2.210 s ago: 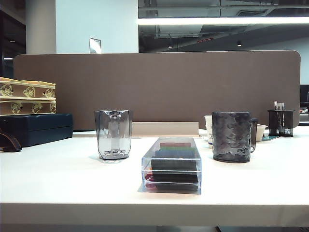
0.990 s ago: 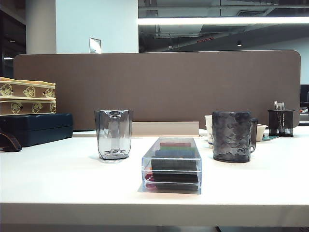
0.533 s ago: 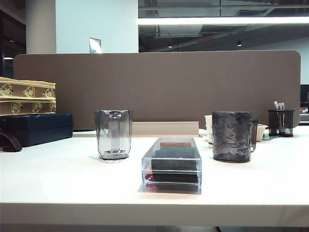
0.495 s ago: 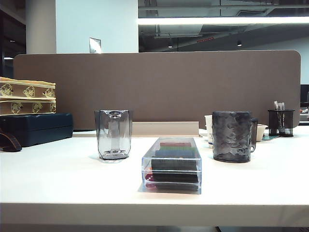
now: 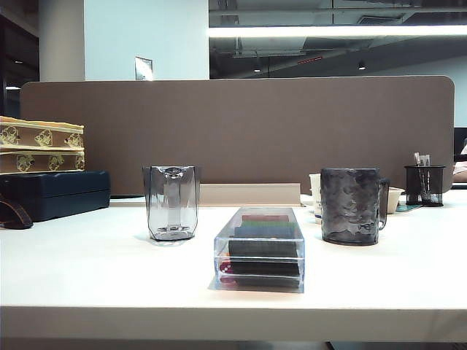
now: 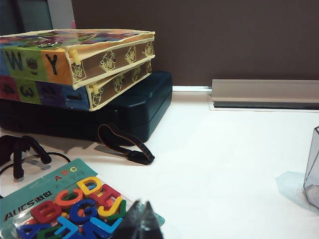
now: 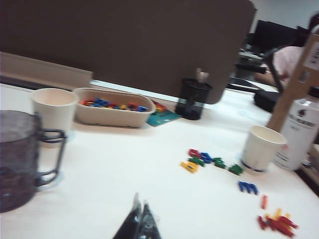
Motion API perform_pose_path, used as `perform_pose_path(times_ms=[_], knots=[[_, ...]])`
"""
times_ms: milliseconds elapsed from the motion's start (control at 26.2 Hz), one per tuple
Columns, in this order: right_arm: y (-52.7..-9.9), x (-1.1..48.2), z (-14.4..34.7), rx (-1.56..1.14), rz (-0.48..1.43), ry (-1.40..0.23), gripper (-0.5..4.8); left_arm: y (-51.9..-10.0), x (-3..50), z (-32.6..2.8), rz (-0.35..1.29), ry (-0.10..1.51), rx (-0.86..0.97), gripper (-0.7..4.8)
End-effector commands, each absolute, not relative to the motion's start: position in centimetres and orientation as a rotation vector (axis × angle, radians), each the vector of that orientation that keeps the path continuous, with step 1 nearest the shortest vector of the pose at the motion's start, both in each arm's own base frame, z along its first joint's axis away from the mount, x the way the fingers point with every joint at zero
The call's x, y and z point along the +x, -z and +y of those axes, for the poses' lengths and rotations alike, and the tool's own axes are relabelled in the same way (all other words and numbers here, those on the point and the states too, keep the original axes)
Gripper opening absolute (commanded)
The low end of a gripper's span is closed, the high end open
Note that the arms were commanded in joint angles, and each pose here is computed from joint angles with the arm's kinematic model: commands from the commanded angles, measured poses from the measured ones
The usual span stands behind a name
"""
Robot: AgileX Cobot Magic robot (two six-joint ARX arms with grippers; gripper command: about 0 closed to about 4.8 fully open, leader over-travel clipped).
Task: Pick up the letter "c" and put it in the paper cup.
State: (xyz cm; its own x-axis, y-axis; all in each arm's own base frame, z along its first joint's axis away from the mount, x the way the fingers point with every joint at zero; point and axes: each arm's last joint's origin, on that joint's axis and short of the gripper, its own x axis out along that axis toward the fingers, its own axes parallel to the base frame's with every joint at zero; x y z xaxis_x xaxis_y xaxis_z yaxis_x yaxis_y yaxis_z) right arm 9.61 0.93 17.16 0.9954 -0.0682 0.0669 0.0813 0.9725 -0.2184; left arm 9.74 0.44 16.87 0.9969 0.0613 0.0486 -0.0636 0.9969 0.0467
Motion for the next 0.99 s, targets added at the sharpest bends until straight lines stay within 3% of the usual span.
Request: perform_pose_path(times_ms=[38, 305, 610, 990], knots=[[-17.09, 9.68, 0.47, -0.218, -0.064, 0.121, -0.01, -17.09, 9.72, 0.44, -0.060, -0.063, 0.045, -0.06], [-17.09, 9.69, -0.32, -0.190, -0.059, 0.190, -0.01, -17.08, 9.72, 0.44, -0.060, -0.063, 0.045, -0.06], [-17.10, 9.74, 0.03, -0.171, -0.079, -0.001, -0.01, -17.08, 9.72, 0.44, -0.059, -0.063, 0.045, -0.06], [-17.10, 9.74, 0.05, -0.127, -0.081, -0.016, -0.01, -17.08, 9.72, 0.44, -0.059, -0.063, 0.045, -0.06]])
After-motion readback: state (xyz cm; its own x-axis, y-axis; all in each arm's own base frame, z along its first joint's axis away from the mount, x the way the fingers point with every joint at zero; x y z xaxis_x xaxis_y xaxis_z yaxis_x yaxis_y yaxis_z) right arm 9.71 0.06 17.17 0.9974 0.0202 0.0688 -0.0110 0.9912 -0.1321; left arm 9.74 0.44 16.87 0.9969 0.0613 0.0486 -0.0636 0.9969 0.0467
